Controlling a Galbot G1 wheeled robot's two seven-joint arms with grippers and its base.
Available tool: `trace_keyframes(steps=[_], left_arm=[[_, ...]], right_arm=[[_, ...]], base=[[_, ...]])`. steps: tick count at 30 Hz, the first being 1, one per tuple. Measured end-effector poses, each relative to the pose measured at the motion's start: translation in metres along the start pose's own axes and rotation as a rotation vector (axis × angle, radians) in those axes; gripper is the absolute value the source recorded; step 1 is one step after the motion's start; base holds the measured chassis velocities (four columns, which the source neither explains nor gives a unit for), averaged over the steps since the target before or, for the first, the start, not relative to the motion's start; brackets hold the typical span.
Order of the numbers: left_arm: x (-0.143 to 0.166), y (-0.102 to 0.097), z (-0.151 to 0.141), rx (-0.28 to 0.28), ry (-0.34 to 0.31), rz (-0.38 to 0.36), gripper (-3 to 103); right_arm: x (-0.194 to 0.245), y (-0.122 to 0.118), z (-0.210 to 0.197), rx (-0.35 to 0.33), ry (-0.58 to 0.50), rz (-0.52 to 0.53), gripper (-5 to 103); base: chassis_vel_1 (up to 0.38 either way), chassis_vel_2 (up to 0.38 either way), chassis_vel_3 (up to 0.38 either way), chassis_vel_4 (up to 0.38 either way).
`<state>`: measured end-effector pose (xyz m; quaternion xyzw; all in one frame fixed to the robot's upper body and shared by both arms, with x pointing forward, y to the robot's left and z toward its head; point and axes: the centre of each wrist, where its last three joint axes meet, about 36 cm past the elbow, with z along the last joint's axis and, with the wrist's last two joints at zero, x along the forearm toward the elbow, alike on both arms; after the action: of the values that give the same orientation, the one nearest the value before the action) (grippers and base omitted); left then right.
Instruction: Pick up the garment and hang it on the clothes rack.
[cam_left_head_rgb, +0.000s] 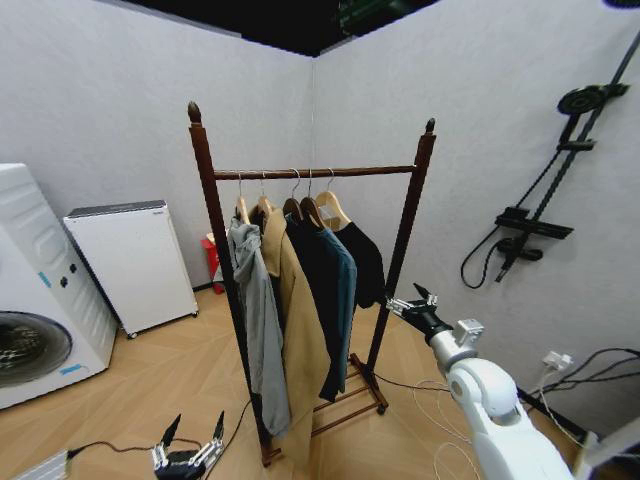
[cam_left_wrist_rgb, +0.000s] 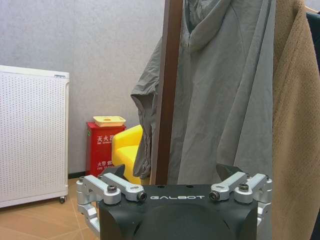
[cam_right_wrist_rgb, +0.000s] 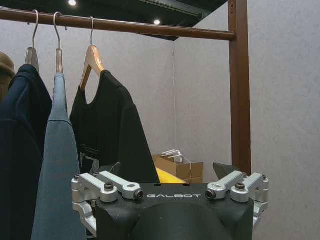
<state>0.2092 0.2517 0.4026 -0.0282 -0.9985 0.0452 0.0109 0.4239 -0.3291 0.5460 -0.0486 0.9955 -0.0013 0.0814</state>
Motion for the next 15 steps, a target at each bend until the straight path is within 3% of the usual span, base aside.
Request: trace_keyframes(steps=[15], left_arm=[[0.0, 0.0, 0.0, 0.0, 0.0, 0.0, 100]], right_arm=[[0.001, 0.005, -0.014, 0.015, -0.027, -0.022, 100]], base=[[-0.03, -0.034, -0.029, -0.035]])
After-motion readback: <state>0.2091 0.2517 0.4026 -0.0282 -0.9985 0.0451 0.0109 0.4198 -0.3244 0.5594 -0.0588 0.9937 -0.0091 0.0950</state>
